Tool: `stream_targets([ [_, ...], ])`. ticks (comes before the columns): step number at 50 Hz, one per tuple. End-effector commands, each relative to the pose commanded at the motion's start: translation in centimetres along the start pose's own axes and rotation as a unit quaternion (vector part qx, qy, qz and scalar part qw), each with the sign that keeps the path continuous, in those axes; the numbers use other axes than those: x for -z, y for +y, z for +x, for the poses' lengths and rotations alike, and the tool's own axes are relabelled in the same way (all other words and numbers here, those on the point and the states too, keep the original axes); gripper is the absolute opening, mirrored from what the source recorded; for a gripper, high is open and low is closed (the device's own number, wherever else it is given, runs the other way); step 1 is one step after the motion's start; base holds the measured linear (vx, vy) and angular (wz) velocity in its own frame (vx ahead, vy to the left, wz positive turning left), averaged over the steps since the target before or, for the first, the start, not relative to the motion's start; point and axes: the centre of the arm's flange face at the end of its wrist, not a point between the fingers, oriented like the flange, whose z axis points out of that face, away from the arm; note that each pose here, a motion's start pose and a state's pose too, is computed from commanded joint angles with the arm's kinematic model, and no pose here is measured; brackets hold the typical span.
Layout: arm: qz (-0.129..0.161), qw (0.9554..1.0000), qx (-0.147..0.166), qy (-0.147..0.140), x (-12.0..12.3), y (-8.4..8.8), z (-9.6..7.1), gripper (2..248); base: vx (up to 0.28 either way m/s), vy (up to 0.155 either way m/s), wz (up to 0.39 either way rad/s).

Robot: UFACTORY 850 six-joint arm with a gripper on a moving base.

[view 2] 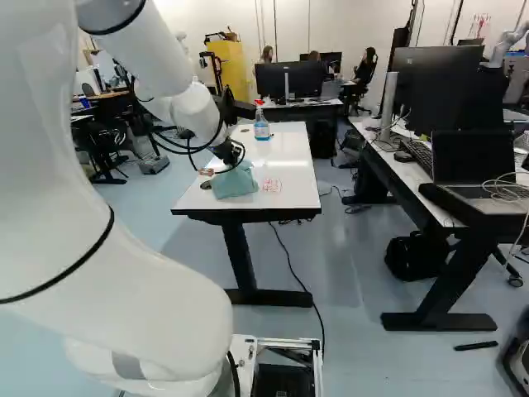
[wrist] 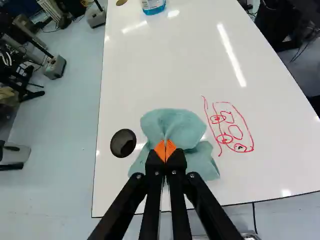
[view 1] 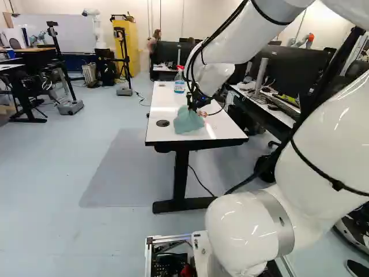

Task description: Clean the table with the green towel

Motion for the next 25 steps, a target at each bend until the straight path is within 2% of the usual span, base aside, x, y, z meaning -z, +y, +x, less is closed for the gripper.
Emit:
stream_targets([
  [25, -0.029, 0.999, -0.033, 0.01, 0.3, 3.8, 1.0, 20, 0.0, 0.0, 0.0],
])
